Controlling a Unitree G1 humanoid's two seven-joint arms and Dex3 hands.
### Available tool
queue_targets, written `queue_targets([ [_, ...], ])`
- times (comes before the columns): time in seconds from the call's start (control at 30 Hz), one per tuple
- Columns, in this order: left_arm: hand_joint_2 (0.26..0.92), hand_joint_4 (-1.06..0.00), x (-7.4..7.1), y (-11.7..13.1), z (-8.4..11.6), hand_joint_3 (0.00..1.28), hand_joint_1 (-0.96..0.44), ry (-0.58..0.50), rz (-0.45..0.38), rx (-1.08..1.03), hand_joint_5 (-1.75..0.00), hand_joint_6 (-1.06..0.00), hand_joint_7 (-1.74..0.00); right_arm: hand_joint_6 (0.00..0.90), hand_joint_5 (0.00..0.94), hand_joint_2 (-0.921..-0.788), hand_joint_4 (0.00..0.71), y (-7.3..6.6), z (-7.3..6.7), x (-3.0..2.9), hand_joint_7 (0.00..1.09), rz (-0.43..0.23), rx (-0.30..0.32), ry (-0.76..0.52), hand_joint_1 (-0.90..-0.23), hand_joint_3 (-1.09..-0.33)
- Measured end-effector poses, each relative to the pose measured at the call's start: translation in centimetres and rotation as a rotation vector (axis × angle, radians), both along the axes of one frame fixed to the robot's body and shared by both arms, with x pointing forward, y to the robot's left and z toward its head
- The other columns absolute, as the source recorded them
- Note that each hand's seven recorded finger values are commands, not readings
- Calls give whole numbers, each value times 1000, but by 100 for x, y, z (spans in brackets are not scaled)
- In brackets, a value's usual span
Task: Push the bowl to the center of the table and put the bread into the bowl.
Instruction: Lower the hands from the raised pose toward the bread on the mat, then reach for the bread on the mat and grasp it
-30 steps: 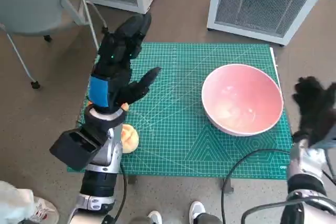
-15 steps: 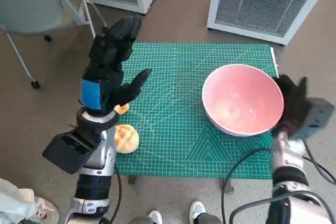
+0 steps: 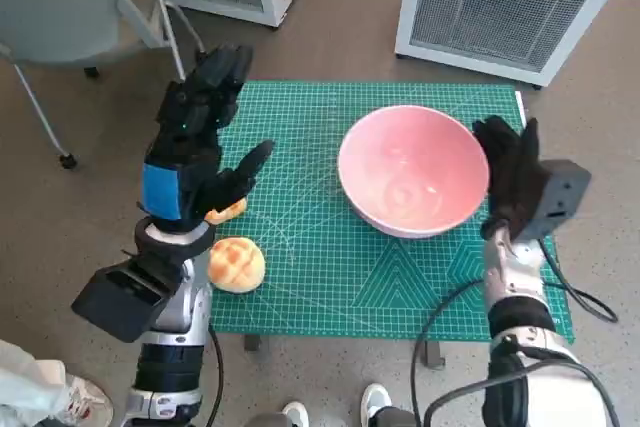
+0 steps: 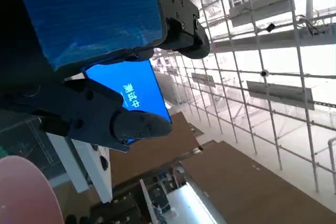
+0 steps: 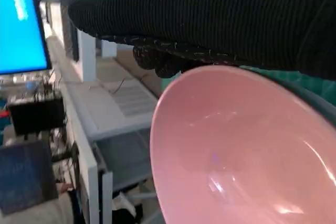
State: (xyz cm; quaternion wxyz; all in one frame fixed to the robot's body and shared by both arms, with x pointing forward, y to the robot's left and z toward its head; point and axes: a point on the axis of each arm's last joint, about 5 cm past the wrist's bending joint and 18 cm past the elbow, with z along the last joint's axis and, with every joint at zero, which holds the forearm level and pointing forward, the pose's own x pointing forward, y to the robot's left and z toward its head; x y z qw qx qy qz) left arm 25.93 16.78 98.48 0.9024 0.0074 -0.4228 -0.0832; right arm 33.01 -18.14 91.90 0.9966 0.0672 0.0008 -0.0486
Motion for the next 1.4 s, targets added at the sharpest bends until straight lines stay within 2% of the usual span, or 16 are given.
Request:
queue_targets([
  [0.23, 921, -397, -32, 50, -16, 218, -309, 2, 30, -2, -1, -414, -220, 261, 5, -921, 221, 159, 82, 69, 106, 44, 21, 6, -480, -833],
  [0.5, 921, -380, -72, 101, -56, 221, -319, 11, 67, 16, -4, -434, -170, 272, 12, -921, 241, 339, 114, 104, 104, 88, 48, 34, -475, -830],
  [0.73, 921, -364, -93, 165, -65, 220, -325, 7, 100, 18, -1, -452, -130, 272, 6, -921, 236, 367, 145, 121, 97, 102, 32, 34, -495, -840],
  [0.9, 921, -351, -110, 241, -69, 225, -342, 10, 126, 37, 0, -455, -117, 271, 1, -921, 210, 354, 221, 153, 94, 105, 27, 0, -504, -835],
  [1.0, 921, -349, -117, 310, -66, 231, -350, 15, 148, 70, 0, -449, -106, 264, 1, -921, 201, 325, 305, 181, 88, 101, 15, -54, -521, -827],
  [1.2, 921, -330, -109, 526, -44, 242, -387, 57, 236, 246, 0, -382, -58, 264, 4, -921, 199, 263, 538, 228, 86, 99, -38, -251, -546, -808],
  [1.4, 921, -289, -117, 812, 34, 235, -417, 182, 364, 507, 0, -336, -28, 286, 17, -921, 232, 181, 799, 211, 96, 156, -129, -563, -566, -800],
])
